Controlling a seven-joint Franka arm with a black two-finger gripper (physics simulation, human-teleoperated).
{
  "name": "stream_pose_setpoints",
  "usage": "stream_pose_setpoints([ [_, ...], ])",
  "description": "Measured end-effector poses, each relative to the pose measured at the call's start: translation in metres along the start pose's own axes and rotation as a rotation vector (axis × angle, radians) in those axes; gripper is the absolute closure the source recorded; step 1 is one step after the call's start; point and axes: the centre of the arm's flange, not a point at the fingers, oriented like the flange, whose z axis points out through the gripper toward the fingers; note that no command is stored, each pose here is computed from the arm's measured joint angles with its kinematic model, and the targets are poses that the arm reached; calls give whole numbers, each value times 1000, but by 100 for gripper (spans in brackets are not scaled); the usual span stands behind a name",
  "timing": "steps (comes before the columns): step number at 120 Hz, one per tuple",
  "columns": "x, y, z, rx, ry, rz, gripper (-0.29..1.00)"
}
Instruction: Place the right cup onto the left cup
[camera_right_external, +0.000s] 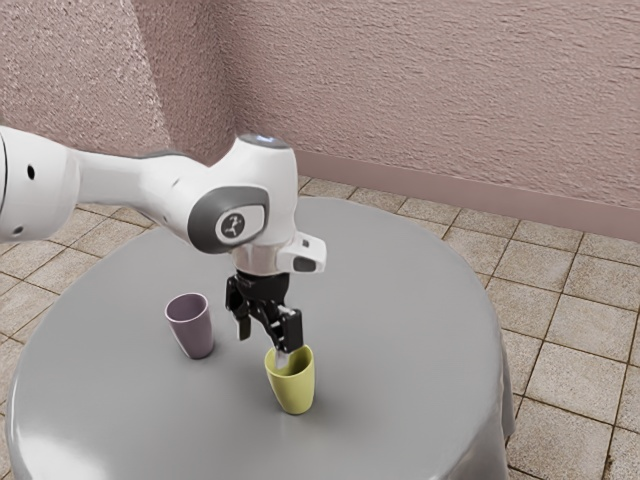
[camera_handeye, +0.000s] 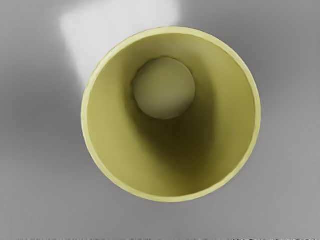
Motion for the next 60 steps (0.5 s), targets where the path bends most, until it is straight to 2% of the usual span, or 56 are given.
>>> stream_pose_setpoints([
  [60,-1,0,18,-16,9,-33,0],
])
